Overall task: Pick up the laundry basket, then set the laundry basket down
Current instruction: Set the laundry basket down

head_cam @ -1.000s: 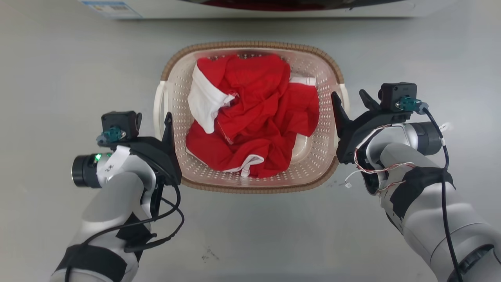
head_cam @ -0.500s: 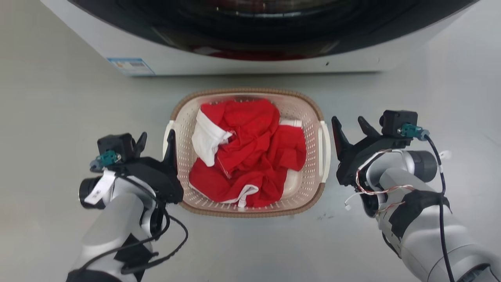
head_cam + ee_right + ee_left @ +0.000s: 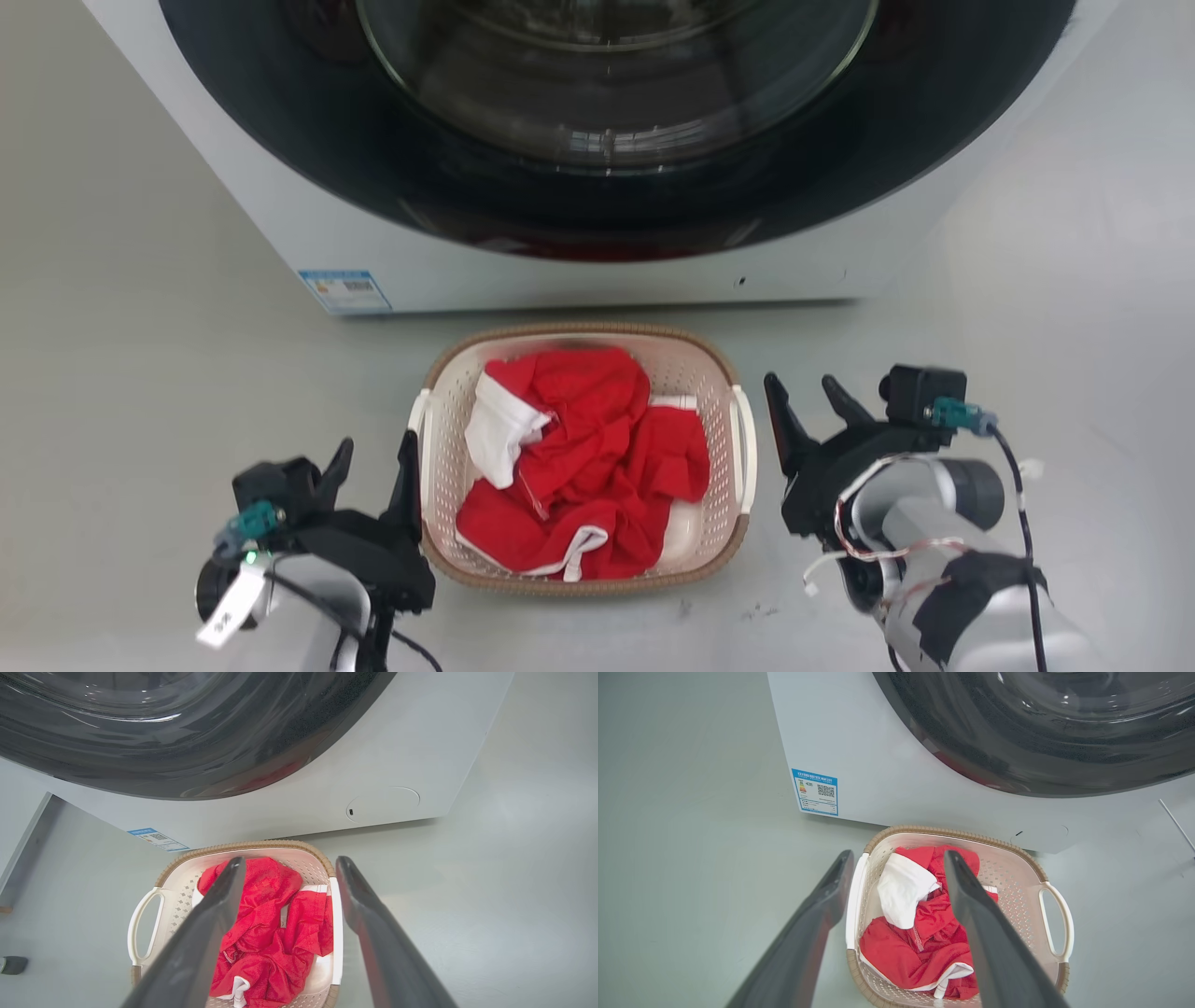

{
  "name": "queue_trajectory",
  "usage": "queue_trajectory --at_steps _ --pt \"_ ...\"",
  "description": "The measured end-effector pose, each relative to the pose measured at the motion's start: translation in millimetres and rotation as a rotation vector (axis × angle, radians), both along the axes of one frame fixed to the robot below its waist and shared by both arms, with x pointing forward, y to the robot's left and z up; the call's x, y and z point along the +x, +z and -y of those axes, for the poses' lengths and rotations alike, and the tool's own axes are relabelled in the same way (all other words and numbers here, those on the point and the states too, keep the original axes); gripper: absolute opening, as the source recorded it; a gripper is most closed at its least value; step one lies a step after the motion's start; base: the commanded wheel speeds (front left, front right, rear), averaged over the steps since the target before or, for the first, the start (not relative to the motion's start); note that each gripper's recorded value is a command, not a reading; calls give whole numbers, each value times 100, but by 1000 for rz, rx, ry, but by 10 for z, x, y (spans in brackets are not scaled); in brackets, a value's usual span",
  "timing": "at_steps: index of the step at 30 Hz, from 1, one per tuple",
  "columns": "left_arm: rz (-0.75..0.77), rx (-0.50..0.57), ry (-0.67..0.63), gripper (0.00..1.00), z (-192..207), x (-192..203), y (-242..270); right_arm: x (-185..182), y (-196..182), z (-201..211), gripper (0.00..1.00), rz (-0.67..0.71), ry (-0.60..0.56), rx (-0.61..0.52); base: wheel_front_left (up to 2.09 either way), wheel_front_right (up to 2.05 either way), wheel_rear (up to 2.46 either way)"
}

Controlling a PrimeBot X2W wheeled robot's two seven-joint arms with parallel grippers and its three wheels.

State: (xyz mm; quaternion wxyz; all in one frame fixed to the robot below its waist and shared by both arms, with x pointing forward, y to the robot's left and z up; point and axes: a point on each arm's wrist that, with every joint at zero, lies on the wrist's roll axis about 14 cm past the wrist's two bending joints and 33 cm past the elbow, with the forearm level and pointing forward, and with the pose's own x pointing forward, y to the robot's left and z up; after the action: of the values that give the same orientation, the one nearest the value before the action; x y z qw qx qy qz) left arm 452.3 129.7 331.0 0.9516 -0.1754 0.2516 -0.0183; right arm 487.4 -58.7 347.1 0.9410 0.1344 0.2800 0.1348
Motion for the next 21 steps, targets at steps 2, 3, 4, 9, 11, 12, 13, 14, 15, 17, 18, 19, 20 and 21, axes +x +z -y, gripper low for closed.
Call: queue_trajectory --at_steps 2,3,4,9,11,12,13,14,15,17,18,19,20,21 --pt "24 -4 6 100 6 -64 92 -75 76 6 100 18 0 3 0 0 0" --pt "38 -9 7 100 13 -97 140 -115 112 10 100 26 -1 4 0 0 0" --pt "50 -11 7 100 20 -131 186 -154 149 13 100 35 -2 7 0 0 0" --pt "115 -6 12 100 26 -324 408 -359 320 65 100 81 -21 10 0 0 0" --pt "138 -5 17 100 20 -406 488 -453 379 83 100 98 -30 11 0 0 0" --pt "149 -5 19 100 18 -451 529 -502 412 85 100 108 -31 14 0 0 0" --pt "160 -3 24 100 7 -495 565 -550 447 80 100 119 -30 16 0 0 0" --pt "172 -3 26 100 1 -543 603 -599 483 76 100 132 -29 17 0 0 0" --pt "182 2 27 100 -6 -589 637 -648 521 70 100 145 -28 20 0 0 0" --pt "204 11 24 100 -6 -689 704 -755 582 68 100 166 -30 26 0 0 0" --pt "214 11 23 100 -2 -741 734 -808 613 66 100 177 -31 27 0 0 0" --pt "222 14 25 100 -4 -794 761 -861 643 66 100 189 -30 28 0 0 0" --pt "231 14 26 100 -3 -849 788 -918 672 68 100 201 -30 28 0 0 0" --pt "241 15 24 100 3 -903 820 -974 704 67 100 215 -28 29 0 0 0"
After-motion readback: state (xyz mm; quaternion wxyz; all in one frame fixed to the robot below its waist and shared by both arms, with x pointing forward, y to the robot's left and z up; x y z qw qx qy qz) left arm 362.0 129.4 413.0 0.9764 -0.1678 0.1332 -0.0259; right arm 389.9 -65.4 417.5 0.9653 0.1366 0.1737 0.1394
